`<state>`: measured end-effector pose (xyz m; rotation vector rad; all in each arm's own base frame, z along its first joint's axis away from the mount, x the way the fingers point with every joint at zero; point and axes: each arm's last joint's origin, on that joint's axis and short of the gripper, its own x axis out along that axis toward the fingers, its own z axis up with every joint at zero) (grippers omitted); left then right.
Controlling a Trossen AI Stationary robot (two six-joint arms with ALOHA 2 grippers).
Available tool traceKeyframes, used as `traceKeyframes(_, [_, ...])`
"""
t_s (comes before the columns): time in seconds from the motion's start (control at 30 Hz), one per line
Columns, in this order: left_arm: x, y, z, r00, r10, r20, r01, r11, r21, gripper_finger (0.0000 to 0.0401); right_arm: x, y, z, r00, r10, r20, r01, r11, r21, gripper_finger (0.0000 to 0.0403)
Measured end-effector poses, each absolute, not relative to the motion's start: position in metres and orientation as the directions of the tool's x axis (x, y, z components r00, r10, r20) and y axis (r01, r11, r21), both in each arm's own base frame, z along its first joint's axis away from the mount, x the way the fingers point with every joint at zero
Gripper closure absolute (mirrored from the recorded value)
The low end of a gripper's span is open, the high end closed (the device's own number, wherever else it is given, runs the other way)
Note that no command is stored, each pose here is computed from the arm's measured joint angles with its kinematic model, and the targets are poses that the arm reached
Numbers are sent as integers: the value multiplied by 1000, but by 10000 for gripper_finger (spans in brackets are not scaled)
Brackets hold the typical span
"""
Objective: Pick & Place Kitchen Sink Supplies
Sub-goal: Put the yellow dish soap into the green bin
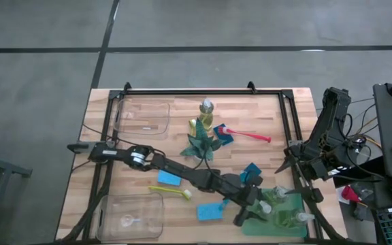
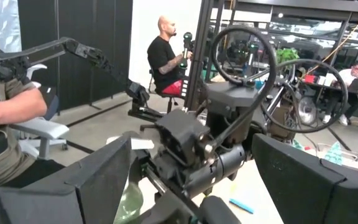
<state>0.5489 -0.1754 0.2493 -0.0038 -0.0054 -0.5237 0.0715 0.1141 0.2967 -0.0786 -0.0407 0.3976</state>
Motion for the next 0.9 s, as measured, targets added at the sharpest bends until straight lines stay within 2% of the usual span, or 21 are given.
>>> traceKeyframes(0.4, [549,-175,232,865,-497,-64,497,868,-22,167,71,114,297,921,389,24,-386,919,-82,76])
traceKeyframes(0.9, [549,-174,232,873,-483,-67,481,876,-43,164,72,114,295,921,389,21,-386,919,-85,76])
